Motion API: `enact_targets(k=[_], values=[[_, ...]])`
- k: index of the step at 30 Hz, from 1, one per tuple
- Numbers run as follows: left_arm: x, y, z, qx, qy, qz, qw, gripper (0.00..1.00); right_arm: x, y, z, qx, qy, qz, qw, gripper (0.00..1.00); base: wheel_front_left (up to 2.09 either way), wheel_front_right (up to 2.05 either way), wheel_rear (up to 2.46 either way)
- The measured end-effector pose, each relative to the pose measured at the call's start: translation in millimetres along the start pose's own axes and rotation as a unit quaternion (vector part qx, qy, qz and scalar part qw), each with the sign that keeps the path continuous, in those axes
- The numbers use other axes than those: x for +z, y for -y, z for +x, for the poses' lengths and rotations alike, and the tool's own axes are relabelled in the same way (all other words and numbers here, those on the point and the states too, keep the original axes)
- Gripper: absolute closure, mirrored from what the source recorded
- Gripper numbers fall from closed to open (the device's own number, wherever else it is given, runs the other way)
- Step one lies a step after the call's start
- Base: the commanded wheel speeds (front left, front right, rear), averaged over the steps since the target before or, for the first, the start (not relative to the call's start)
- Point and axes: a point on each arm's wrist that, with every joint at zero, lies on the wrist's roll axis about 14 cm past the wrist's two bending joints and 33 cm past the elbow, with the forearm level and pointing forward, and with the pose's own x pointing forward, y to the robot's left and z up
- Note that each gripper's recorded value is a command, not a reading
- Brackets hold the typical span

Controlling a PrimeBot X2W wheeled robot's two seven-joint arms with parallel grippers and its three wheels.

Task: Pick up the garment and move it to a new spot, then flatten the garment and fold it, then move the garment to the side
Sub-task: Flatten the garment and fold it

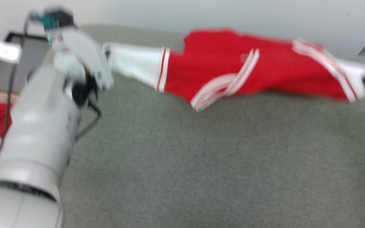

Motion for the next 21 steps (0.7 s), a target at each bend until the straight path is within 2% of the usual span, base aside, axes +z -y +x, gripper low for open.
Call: enact_targets(k=[5,10,12,16,21], values=[[-44.4,-6.3,-24.4,0.002,-0.028,-0.011,1.000,1.00,-12.9,19.6,-65.5,-0.012,0.006,-0.016,1.000,1.00,0.00,0.00,0.00],[-92.7,-17.3,-42.2,0.012,-0.052,-0.027,0.998,1.00,-41.5,17.9,-111.2,-0.005,-0.005,-0.035,0.999,1.00,0.00,0.00,0.00],[-116.5,-22.6,-46.3,0.021,-0.069,-0.036,0.997,1.00,-53.5,19.8,-124.6,-0.004,-0.017,-0.055,0.998,1.00,0.00,0.00,0.00],[-148.9,-23.3,-50.6,0.027,-0.097,-0.043,0.994,1.00,-65.1,22.8,-136.5,-0.006,-0.026,-0.064,0.998,1.00,0.00,0.00,0.00],[-200.3,-30.6,-65.4,0.043,-0.143,-0.046,0.988,1.00,-89.5,22.2,-149.8,0.002,-0.070,-0.067,0.995,1.00,0.00,0.00,0.00]])
